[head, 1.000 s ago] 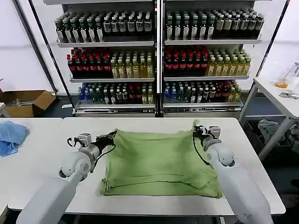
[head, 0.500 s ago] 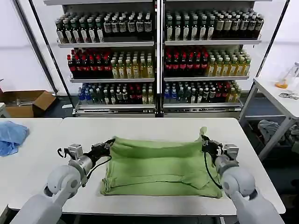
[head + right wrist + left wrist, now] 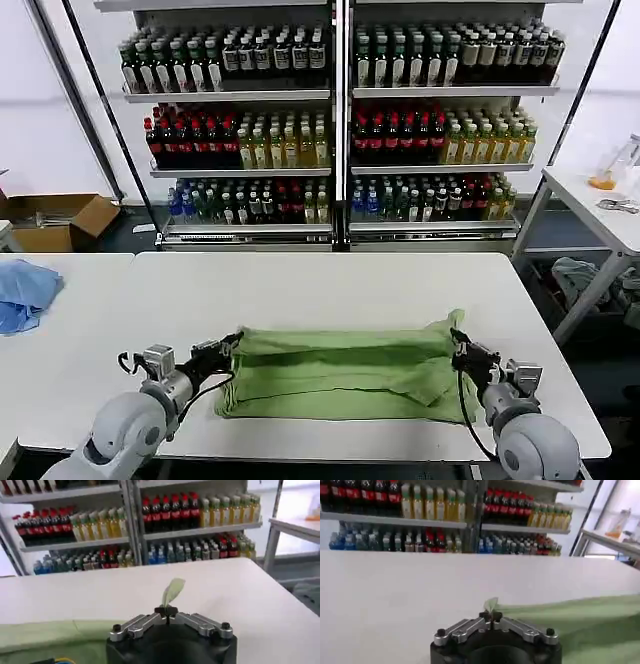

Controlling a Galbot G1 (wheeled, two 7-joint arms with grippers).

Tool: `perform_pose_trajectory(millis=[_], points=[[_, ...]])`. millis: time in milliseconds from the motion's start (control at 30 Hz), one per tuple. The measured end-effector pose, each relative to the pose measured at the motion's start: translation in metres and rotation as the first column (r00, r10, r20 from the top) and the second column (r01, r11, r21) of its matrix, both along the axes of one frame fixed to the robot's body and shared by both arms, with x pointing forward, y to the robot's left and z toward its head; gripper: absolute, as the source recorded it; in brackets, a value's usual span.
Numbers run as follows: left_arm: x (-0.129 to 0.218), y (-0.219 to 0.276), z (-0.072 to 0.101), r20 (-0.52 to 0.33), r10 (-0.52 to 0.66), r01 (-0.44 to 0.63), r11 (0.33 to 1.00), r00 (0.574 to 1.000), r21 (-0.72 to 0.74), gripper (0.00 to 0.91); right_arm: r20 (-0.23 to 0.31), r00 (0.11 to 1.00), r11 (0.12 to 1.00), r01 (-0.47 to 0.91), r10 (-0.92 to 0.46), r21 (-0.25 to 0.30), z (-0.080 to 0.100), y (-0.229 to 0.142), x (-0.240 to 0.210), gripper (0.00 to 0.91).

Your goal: Fold and organize the clothes.

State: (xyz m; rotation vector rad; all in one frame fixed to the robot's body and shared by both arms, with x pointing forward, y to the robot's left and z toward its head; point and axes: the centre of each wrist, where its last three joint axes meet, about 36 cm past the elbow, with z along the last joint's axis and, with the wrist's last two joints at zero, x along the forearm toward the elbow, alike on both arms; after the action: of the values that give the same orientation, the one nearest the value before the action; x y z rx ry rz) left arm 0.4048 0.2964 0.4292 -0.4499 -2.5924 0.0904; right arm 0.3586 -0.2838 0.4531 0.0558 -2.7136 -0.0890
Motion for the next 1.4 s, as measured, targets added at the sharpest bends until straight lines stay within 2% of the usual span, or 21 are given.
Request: perform_pose_trajectory(millis=[233,500,1100,1133,1167,1200,1400], points=[[-0.013,-0.009,-0.008,0.012,0.003,-0.003,0.999,1.000,0.032,0.907,-0.001,1.000,1.000,-0.009,0.009,-0.030,-0.003,0.009,-0.013,0.907],[-0.033,-0.023,-0.012,0.081,0.065,-0.071,0.995,0.995,0.068,0.907,0.011,1.000,0.998,-0.005,0.005,-0.056,-0.007,0.014,-0.028,0.907],[-0.059,-0.075,-0.051,0.109,0.203,-0.213,0.973,0.973,0.090,0.907,0.030,0.999,0.997,-0.013,0.016,-0.075,-0.009,0.014,-0.031,0.907],[-0.060,-0.076,-0.053,0.107,0.209,-0.219,0.971,0.972,0.094,0.474,0.031,0.999,0.997,-0.014,0.016,-0.075,-0.009,0.014,-0.031,0.907],[-0.060,-0.078,-0.056,0.105,0.214,-0.225,0.970,0.971,0.097,0.212,0.031,0.999,0.997,-0.015,0.018,-0.074,-0.009,0.014,-0.031,0.907],[-0.061,-0.079,-0.058,0.102,0.216,-0.226,0.969,0.971,0.098,0.040,0.032,0.999,0.997,-0.017,0.019,-0.072,-0.009,0.015,-0.030,0.907],[-0.063,-0.084,-0.069,0.096,0.238,-0.248,0.963,0.967,0.106,0.020,0.038,0.999,0.997,-0.021,0.023,-0.069,-0.007,0.015,-0.029,0.907]])
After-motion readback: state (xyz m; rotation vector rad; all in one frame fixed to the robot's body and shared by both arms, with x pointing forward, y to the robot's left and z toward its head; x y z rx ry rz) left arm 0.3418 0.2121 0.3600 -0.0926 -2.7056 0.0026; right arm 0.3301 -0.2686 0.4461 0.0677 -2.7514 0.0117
